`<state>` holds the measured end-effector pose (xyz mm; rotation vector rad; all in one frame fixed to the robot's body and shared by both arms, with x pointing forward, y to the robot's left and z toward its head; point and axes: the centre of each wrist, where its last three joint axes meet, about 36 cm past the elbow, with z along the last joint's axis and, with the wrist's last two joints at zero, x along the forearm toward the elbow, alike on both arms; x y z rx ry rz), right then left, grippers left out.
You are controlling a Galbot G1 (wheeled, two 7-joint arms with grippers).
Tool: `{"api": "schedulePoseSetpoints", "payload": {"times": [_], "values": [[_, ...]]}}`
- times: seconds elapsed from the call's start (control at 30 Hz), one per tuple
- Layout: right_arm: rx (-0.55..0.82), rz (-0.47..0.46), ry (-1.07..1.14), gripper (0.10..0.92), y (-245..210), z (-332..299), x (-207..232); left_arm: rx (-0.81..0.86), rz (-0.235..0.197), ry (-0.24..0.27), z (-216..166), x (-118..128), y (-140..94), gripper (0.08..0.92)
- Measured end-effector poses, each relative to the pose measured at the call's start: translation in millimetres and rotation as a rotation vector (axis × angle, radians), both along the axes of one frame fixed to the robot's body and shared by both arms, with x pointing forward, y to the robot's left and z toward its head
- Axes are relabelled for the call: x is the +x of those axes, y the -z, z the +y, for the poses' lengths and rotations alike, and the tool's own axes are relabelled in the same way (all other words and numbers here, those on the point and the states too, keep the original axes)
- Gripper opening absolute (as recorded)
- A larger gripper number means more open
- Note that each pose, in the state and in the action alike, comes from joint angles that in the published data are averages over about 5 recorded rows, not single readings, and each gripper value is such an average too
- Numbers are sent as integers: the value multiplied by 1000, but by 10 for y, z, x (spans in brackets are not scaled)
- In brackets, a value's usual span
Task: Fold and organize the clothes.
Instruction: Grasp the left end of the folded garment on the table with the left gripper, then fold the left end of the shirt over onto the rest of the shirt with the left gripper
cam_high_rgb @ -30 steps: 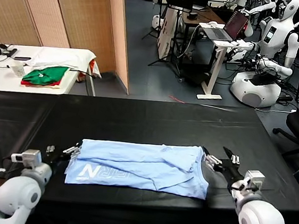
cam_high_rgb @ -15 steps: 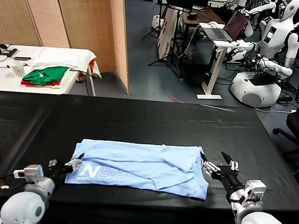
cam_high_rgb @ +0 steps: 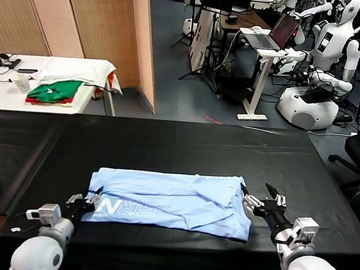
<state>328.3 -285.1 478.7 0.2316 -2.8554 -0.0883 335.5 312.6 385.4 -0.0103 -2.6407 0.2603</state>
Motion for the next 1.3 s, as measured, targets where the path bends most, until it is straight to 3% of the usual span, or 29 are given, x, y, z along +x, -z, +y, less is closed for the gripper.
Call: {"api": "schedulePoseSetpoints", "payload": {"times": [0.07, 0.13, 0.27, 0.47, 0.7, 0.9, 1.03, 1.17, 1.3], "values": [[0, -4, -4, 907, -11, 16, -3, -26, 11, 0, -3, -6, -3, 206], [1, -6, -6, 907, -17, 29, -11, -43, 21, 2, -7, -11, -18, 166], [1, -8, -7, 907, -28, 37, -26, 0, 18, 12, -8, -13, -80, 174], [8, -9, 8, 907, -20, 27, -28, 209, -31, 24, 72, -52, -161, 170], [14, 1, 21, 907, 42, 30, -15, 534, -92, 44, 450, -99, -236, 170], [24, -5, 45, 907, 100, 51, 21, 680, -130, 44, 702, -30, -433, 170], [32, -7, 68, 907, 155, 56, 7, 627, -125, 26, 597, -33, -529, 170], [41, -11, 90, 907, 174, 56, -35, 468, -121, 18, 286, -92, -618, 170], [40, -14, 112, 907, 169, 46, -99, 277, -107, 41, -137, -135, -670, 170]]}}
